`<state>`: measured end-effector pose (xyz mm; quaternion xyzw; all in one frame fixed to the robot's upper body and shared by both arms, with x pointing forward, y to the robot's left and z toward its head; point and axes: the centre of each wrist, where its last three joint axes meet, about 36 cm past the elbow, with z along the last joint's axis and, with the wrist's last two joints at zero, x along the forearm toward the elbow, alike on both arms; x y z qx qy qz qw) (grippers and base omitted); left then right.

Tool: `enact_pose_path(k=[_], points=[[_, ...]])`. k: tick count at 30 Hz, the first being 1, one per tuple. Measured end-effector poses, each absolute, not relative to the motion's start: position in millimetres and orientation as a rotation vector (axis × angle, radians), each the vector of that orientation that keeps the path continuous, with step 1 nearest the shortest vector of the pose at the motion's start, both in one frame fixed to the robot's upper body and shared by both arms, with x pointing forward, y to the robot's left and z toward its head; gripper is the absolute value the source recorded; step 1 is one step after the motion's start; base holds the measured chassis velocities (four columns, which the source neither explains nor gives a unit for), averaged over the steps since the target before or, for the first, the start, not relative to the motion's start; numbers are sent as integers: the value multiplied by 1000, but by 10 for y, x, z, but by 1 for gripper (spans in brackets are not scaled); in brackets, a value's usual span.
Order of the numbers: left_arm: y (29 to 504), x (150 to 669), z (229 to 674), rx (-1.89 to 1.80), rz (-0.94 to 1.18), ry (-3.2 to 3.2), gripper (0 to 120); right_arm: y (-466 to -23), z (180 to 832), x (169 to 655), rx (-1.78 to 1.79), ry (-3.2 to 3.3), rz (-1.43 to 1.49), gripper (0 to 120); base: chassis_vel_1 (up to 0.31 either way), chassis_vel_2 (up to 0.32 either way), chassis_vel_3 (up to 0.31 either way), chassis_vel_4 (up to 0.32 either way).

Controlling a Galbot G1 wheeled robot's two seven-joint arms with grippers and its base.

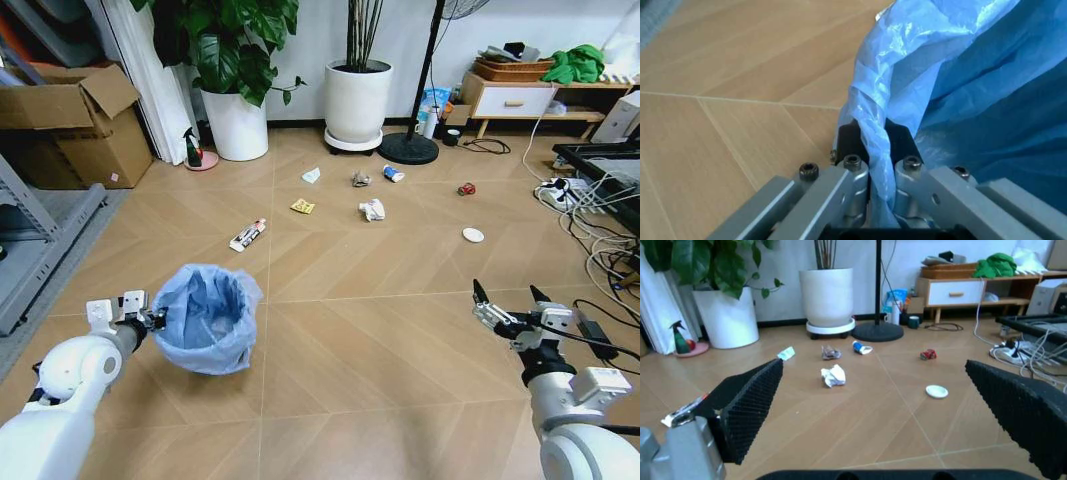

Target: Pick up the trash bin and place the garbage on the floor into it.

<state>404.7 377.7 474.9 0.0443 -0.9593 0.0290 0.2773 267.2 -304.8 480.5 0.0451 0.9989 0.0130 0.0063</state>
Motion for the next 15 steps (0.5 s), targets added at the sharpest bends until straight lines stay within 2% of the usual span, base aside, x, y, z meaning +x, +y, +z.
enact_pose_path(k=[8, 15], points=[[3560, 3739, 4838, 101, 58, -2657, 0, -3061, 4832, 2695, 135, 3116, 26, 100, 0, 0, 0, 0], [3432, 3678, 4902, 69, 37, -2688, 0, -3062, 4830, 2688, 135, 3123, 12, 100, 0, 0, 0, 0]])
